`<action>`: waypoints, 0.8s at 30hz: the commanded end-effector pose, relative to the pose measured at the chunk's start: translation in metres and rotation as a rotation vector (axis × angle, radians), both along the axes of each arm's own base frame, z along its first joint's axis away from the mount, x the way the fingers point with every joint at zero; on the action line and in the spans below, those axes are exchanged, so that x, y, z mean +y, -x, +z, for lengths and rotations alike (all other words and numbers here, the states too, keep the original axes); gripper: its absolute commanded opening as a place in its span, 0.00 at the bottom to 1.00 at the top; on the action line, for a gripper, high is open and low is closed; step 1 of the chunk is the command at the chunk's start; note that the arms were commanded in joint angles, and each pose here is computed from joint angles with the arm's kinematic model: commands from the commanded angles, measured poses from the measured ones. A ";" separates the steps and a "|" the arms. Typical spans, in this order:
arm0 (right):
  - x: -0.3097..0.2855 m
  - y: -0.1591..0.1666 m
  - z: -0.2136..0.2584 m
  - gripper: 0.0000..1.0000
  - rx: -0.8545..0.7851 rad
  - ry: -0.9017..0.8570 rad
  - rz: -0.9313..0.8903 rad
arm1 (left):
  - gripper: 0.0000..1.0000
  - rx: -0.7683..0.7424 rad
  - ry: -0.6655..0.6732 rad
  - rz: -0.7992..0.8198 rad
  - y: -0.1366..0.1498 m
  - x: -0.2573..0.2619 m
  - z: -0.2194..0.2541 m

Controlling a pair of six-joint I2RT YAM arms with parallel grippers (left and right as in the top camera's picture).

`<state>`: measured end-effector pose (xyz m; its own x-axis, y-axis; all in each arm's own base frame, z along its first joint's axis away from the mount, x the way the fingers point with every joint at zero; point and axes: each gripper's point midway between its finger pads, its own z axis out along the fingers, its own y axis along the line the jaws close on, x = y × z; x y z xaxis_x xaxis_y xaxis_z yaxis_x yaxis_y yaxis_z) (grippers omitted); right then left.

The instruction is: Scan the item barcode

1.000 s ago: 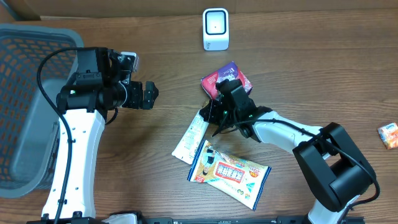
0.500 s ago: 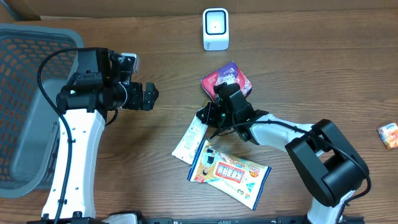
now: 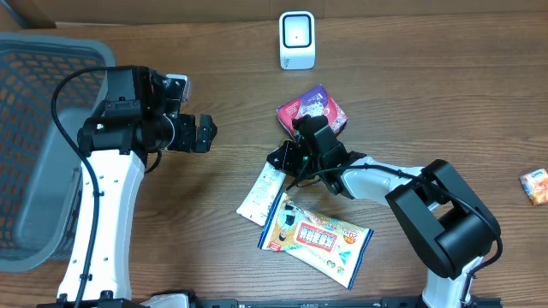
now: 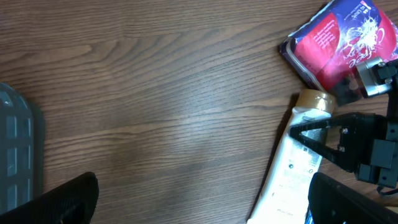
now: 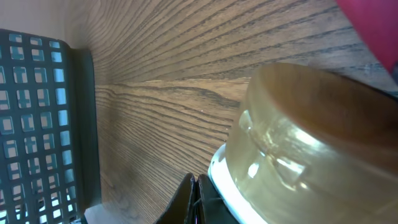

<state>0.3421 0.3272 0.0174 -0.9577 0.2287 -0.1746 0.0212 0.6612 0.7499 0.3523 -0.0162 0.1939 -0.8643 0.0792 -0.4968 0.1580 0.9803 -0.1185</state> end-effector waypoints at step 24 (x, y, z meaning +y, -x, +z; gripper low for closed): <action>-0.049 0.046 -0.112 0.04 0.324 0.122 -0.211 | 1.00 0.021 -0.001 0.023 0.006 0.004 -0.001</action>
<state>0.3417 0.3340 0.0105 -0.9484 0.3058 -0.0835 0.1175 0.5835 0.8035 0.3487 -0.0157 0.1918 -0.8729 0.0789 -0.4815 0.1540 0.9809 -0.1185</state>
